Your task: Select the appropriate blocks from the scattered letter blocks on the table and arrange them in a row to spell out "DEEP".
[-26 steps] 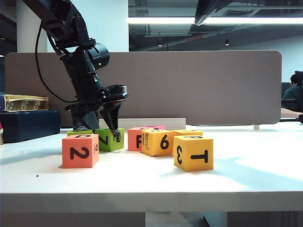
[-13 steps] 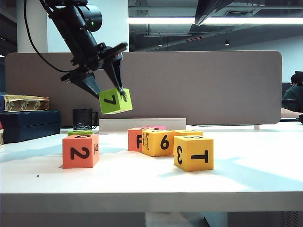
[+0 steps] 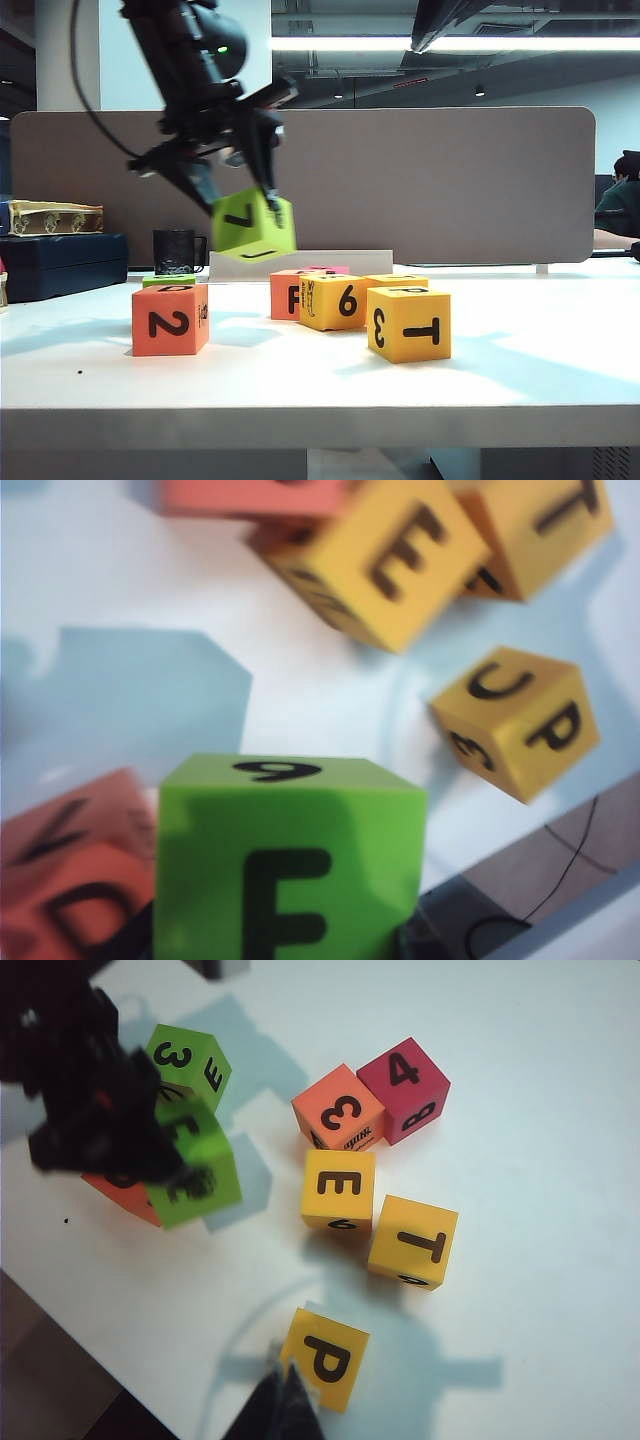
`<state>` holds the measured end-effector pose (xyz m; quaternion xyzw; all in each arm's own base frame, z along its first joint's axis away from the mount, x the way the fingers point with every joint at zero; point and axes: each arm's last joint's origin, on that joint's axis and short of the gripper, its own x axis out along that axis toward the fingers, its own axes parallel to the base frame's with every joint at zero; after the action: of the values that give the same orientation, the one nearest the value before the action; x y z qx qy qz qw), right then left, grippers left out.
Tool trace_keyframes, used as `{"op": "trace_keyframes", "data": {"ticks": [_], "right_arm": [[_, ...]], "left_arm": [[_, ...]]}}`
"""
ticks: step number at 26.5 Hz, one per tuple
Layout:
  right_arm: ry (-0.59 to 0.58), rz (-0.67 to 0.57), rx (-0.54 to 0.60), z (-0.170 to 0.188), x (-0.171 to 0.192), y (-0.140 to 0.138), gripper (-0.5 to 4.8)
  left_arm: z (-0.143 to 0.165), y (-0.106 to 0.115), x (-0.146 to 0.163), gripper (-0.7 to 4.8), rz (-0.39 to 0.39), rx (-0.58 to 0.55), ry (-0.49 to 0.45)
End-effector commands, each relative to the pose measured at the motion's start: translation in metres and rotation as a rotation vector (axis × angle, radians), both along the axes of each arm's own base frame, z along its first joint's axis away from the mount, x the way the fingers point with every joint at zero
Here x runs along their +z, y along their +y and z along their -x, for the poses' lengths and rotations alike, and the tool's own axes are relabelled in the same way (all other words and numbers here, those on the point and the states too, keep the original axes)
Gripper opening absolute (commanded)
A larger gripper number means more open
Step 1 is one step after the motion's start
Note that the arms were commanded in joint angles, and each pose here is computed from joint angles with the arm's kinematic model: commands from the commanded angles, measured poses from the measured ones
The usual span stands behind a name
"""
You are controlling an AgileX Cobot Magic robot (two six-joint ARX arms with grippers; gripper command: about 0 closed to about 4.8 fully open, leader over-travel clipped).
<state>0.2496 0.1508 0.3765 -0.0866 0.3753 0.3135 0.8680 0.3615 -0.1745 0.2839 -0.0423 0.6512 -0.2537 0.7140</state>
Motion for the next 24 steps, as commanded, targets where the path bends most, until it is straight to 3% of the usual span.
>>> {"op": "trace_keyframes", "data": {"ticks": [1, 2, 5, 11, 18, 24], "right_arm": [[-0.02, -0.01, 0.003, 0.0, 0.003, 0.0, -0.01], [-0.019, -0.009, 0.003, 0.0, 0.003, 0.0, -0.01], [-0.019, -0.009, 0.002, 0.0, 0.003, 0.0, -0.01], [-0.006, -0.001, 0.002, 0.001, 0.002, 0.0, -0.01], [0.016, 0.011, 0.003, 0.002, 0.0, -0.001, -0.01], [0.036, 0.023, 0.002, 0.004, -0.001, -0.002, -0.01]], "left_arm": [[0.013, -0.026, 0.003, 2.32, -0.065, -0.027, -0.047], [0.019, -0.037, 0.002, 2.32, -0.126, -0.011, -0.078], [0.027, -0.055, 0.002, 2.32, -0.209, 0.006, -0.155], [0.031, -0.066, 0.003, 2.32, -0.276, 0.052, -0.238], [0.03, -0.066, -0.005, 2.33, -0.283, 0.092, -0.227], [0.034, -0.064, -0.036, 2.35, -0.311, 0.121, -0.166]]}}
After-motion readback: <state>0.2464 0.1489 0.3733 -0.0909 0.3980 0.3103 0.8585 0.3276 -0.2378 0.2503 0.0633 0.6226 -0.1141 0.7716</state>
